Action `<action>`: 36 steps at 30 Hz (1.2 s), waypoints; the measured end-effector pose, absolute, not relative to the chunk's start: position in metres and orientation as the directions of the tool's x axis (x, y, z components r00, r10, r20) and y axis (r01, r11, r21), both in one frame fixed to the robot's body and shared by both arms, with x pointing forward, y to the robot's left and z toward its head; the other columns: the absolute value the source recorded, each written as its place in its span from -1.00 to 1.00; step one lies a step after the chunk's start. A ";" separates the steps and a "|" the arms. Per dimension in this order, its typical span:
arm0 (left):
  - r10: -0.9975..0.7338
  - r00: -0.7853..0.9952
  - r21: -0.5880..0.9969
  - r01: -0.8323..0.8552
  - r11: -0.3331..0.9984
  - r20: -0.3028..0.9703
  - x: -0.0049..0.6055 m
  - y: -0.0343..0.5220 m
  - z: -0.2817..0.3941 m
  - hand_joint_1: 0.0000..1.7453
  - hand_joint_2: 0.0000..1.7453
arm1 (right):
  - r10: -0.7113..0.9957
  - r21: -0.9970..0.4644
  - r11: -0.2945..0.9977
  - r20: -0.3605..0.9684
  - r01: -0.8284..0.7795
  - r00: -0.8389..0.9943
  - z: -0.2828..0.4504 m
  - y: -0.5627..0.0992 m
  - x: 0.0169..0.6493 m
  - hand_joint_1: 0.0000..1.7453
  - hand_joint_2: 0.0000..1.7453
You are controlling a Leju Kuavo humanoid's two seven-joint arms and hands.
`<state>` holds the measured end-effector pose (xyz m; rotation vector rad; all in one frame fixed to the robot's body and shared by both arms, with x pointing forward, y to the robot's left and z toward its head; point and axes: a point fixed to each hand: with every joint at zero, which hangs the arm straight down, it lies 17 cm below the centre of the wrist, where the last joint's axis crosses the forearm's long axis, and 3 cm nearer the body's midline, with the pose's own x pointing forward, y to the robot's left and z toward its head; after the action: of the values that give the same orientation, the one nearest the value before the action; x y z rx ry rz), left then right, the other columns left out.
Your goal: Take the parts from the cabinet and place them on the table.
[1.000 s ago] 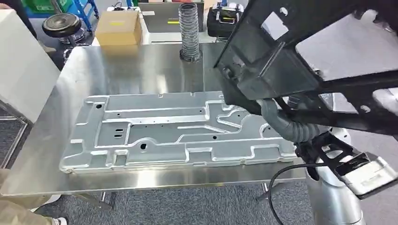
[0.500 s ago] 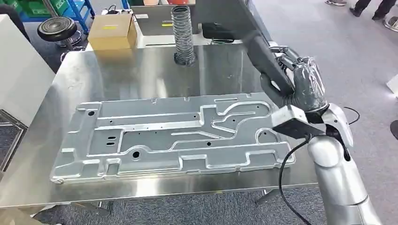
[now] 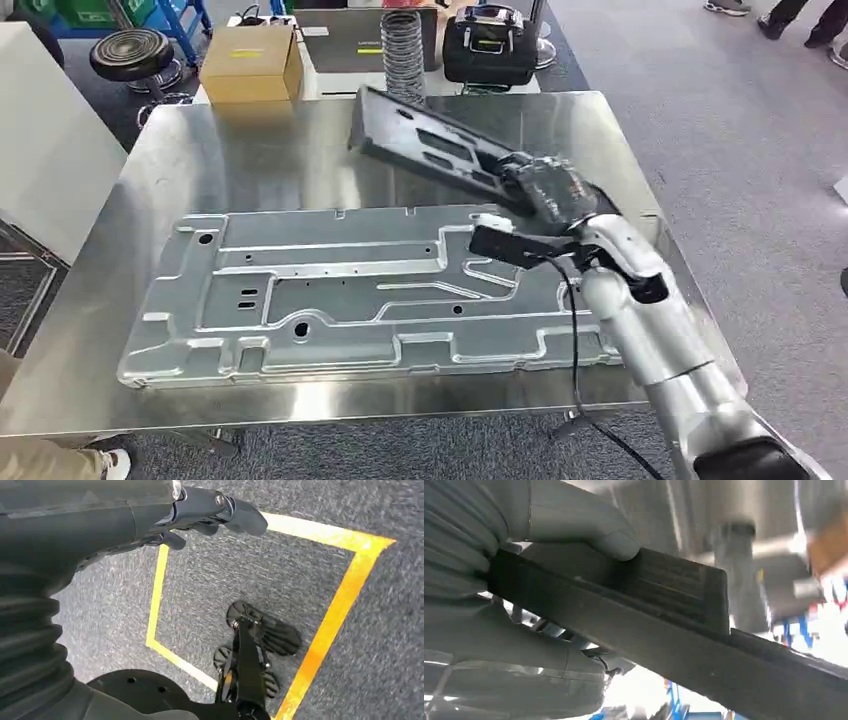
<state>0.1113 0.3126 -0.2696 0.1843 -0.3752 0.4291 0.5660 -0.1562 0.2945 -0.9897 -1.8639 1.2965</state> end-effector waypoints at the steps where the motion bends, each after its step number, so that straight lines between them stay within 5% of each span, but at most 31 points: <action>1: 0.367 0.843 0.093 -0.433 0.896 0.393 0.113 0.312 -0.269 -1.00 1.00 | 0.849 -0.964 0.209 0.095 0.163 -0.521 0.278 -0.134 0.568 1.00 1.00; 11: 0.344 0.851 0.073 -0.403 0.912 0.397 0.113 0.308 -0.269 -1.00 1.00 | 0.788 -0.990 0.082 0.134 -0.113 -0.601 0.197 -0.035 0.567 1.00 1.00; 31: 0.311 0.827 0.054 -0.378 0.924 0.467 0.128 0.306 -0.263 -1.00 1.00 | 0.804 -0.980 -0.035 0.088 -0.195 -0.588 0.161 -0.014 0.568 1.00 1.00; 32: 0.312 0.826 0.054 -0.379 0.924 0.470 0.129 0.306 -0.263 -1.00 1.00 | 0.802 -0.979 -0.039 0.088 -0.199 -0.591 0.159 -0.012 0.566 -1.00 -1.00; 36: 0.313 0.824 0.053 -0.381 0.923 0.472 0.129 0.306 -0.262 -1.00 1.00 | 0.801 -0.978 -0.044 0.087 -0.204 -0.592 0.157 -0.011 0.565 -1.00 -1.00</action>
<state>0.1291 0.3061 -0.2623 0.1480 -0.4759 0.3707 0.5653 -0.0111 0.1568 -0.6573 -1.4940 1.7310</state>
